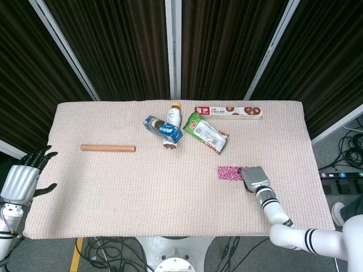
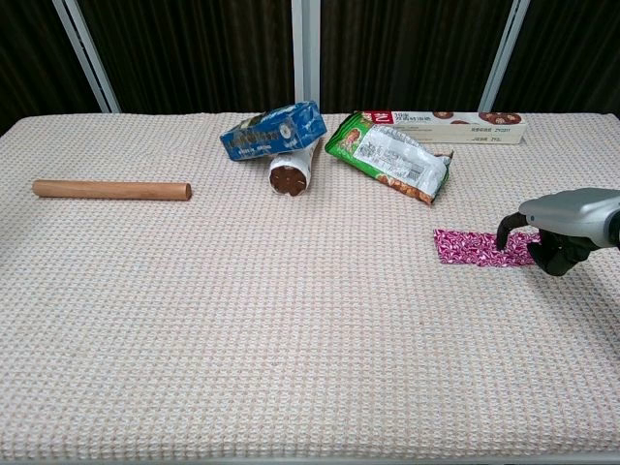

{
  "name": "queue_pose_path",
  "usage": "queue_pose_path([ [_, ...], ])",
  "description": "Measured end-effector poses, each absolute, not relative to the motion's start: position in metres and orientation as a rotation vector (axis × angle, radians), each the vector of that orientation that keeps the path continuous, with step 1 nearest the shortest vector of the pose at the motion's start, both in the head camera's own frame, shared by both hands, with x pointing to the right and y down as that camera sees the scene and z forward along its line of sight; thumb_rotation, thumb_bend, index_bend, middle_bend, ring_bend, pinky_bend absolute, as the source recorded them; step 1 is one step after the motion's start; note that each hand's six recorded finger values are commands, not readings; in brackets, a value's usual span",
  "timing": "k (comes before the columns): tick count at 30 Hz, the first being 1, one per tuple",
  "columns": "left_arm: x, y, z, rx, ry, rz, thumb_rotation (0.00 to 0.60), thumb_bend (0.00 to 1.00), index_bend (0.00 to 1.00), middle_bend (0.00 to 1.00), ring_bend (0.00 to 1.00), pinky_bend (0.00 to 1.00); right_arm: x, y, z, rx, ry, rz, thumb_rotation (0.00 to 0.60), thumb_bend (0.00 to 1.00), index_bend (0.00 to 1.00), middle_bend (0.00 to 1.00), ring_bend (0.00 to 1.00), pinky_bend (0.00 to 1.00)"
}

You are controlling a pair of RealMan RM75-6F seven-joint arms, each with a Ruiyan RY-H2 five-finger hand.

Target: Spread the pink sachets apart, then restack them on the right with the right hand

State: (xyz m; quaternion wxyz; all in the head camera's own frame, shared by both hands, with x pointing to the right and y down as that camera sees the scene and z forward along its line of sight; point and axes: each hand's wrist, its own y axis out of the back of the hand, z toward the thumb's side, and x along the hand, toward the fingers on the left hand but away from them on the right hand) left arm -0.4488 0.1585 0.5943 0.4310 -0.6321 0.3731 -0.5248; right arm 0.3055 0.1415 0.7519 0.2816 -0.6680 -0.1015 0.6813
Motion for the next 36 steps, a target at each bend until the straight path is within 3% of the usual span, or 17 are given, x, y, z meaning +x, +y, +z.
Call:
queue_pose_path([
  [21,-0.445,0.158,0.593,-1.577,0.925,-1.301,0.6,0.09,0.25,0.22,0.19,0.29,0.333,0.141,0.745,-1.762,-0.296,1.873,0.6,0.71,0.27,1.0,1.0,0.95],
  [36,-0.449,0.157,0.591,-1.571,0.938,-1.304,0.6,0.09,0.25,0.22,0.19,0.29,0.289,0.141,0.748,-1.831,-0.291,1.774,0.6,0.71,0.27,1.0,1.0,0.95],
])
